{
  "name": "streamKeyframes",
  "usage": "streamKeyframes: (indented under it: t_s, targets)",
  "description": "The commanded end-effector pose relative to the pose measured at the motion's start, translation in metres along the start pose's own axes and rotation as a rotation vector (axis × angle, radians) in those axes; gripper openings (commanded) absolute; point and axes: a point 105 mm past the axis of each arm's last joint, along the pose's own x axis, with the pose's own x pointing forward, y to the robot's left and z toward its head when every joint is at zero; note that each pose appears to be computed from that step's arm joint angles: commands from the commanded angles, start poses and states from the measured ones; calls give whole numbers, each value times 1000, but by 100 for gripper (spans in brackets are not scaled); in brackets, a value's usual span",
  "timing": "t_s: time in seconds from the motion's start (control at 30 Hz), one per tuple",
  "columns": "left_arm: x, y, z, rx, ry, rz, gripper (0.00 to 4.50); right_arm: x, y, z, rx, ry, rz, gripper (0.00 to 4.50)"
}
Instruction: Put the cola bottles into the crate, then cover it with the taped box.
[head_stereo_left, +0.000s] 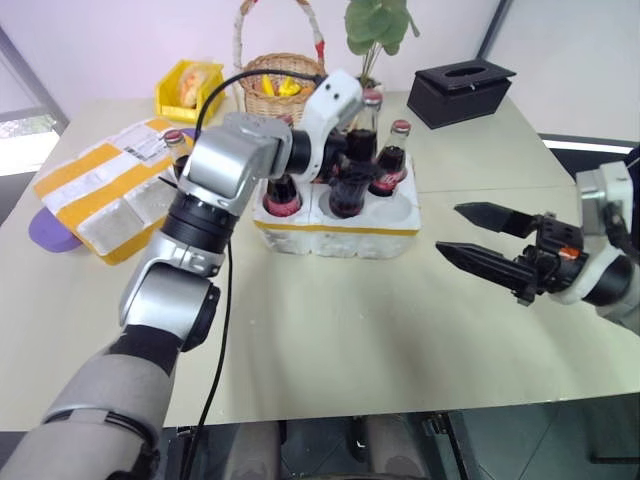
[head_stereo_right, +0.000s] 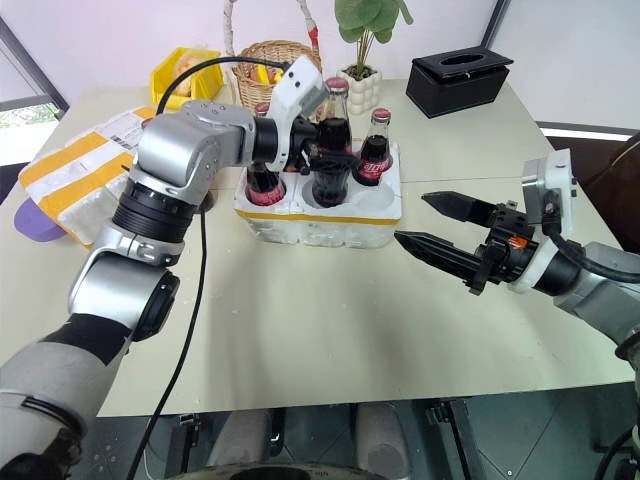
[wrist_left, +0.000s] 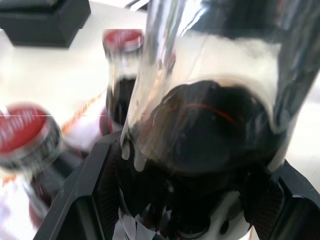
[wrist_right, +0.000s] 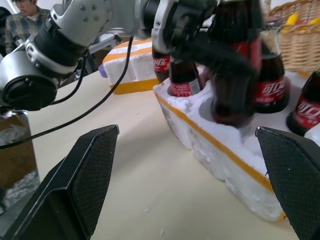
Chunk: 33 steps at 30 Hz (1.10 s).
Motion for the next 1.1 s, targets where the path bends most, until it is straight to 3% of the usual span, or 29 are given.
streamKeyframes:
  t_s: [0.03,0.23,0.3,0.37,0.6,0.73,0.93,1.1]
  targets:
    - [-11,-4,25,115,-44,19,268,-3,0,14,-57,-33,-12,450]
    - [-11,-8,17,126,-14,25,268,-1,0,14,-56,-33,-7,450]
    - [-10,-4,14,104,-9,53,376,0,0,15,-59,-34,-4,450]
    - [-9,-2,12,85,-7,69,444,1,-1,16,-60,-34,-2,450]
    - [-13,-4,9,57,-9,66,444,0,-2,17,-64,-25,-1,450]
    - [-23,2,21,39,-40,82,444,-1,-2,17,-66,-17,3,450]
    - [-63,6,66,-19,-183,0,444,-5,-7,18,-79,2,1,450]
    - [-115,12,85,-45,-295,-63,444,-9,-14,24,-105,17,4,450]
